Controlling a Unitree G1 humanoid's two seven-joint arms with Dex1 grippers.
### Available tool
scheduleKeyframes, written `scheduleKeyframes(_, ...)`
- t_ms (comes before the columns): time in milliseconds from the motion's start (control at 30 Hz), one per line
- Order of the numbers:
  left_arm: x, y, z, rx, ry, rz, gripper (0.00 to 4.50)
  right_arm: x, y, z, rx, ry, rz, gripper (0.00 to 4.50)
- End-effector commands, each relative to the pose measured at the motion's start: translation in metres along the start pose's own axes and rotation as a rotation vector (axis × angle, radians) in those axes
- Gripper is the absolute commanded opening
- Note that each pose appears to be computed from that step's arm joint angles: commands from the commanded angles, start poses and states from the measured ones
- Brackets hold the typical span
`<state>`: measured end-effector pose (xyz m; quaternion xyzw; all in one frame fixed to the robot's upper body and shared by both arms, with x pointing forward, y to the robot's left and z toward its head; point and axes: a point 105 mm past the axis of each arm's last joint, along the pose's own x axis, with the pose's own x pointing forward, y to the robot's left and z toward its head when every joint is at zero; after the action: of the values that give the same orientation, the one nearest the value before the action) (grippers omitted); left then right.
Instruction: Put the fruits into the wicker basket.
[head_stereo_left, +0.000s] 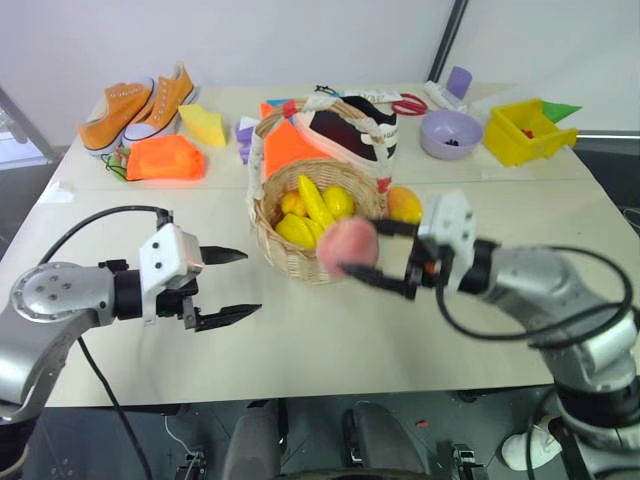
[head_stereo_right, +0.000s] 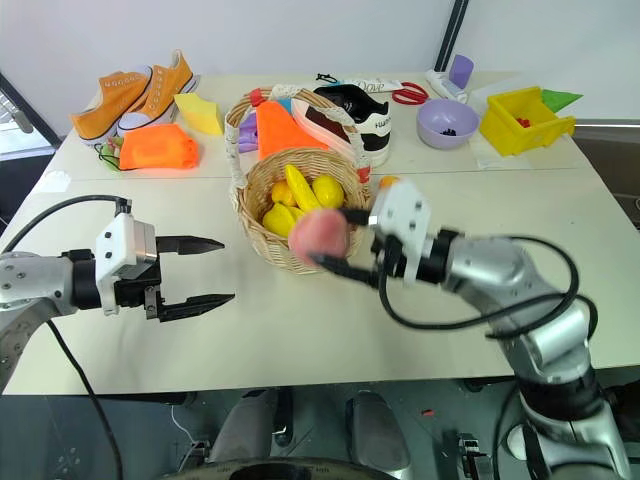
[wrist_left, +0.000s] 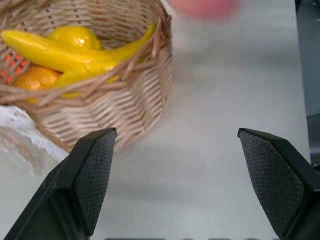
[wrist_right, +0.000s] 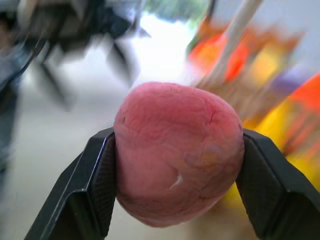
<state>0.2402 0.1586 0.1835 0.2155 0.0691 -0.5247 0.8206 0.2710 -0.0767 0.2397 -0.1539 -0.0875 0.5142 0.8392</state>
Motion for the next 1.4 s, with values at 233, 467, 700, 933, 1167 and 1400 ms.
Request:
scheduleKeyframes(233,0.003,0.016,0.015,0.01,-0.121,0.112,4.17,0.031,-0.045,-0.03,-0.009,0.16,-0.217,2.75)
scheduleKeyframes(467,0.004,0.014,0.017,0.012,-0.142,0.133,4.17,0.019,-0.031,-0.024,-0.08,0.11,-0.165,4.45)
scheduleKeyframes(700,0.014,0.005,0.027,0.013,-0.182,0.09,4.17,-0.049,-0.024,-0.006,0.063,0.05,-0.062,4.45)
scheduleKeyframes(933,0.053,-0.012,0.057,0.064,-0.246,0.06,4.17,-0.094,-0.078,-0.077,0.094,0.349,-0.431,4.45)
scheduleKeyframes(1167,0.071,-0.03,0.068,0.072,-0.238,0.015,4.17,-0.07,-0.089,-0.123,0.14,0.415,-0.59,4.45)
scheduleKeyframes(1400,0.062,-0.022,0.059,0.06,-0.213,0.044,4.17,-0.046,-0.111,-0.14,0.148,0.4,-0.694,4.45)
